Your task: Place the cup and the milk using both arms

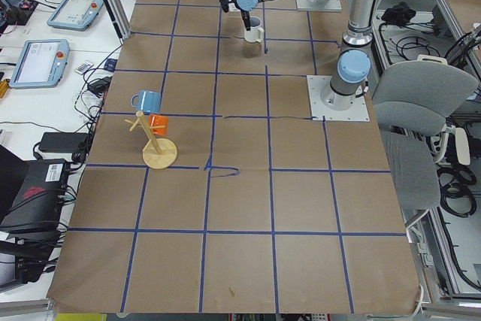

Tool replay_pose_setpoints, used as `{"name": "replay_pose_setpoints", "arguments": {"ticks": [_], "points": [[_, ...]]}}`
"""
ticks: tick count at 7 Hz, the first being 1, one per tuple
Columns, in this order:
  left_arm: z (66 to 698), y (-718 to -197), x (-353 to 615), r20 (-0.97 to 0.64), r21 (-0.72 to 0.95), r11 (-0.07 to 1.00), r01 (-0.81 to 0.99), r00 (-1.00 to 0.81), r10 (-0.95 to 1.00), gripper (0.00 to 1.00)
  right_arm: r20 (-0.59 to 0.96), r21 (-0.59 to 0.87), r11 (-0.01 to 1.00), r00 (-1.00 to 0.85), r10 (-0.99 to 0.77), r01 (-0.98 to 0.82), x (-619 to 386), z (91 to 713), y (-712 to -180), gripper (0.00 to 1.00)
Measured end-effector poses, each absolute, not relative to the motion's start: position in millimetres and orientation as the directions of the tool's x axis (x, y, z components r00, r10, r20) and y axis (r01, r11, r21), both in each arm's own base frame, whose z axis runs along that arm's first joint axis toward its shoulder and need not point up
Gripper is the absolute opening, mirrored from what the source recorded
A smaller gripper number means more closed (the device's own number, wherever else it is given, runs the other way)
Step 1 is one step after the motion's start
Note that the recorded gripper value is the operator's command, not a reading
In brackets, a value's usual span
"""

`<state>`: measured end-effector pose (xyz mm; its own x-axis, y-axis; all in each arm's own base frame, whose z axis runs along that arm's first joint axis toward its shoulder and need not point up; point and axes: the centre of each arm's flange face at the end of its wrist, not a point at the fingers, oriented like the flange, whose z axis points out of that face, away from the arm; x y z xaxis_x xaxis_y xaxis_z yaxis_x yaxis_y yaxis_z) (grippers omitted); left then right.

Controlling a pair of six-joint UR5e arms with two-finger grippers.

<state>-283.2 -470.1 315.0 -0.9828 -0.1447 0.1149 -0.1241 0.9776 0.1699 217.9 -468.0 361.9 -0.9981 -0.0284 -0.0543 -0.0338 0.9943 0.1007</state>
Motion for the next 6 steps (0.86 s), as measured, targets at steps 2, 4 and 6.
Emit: {"name": "replay_pose_setpoints", "arguments": {"ticks": [2,4,6], "points": [[361.2,-489.1,-231.6,0.146,0.112,0.993,-0.029,-0.988,-0.045,1.0,-0.048,0.142,0.99,-0.999,-0.014,-0.02,229.2,339.2,-451.0,0.2],[402.7,-494.0,-174.1,0.145,0.047,0.998,0.031,-0.989,0.024,1.0,-0.085,0.159,0.987,-0.996,0.003,-0.011,235.9,334.9,-446.4,0.2],[463.3,-483.2,-145.0,0.102,0.013,0.999,0.03,-0.994,0.028,1.0,-0.116,0.167,0.986,-0.993,0.014,-0.006,242.9,334.3,-443.9,0.2]]}}
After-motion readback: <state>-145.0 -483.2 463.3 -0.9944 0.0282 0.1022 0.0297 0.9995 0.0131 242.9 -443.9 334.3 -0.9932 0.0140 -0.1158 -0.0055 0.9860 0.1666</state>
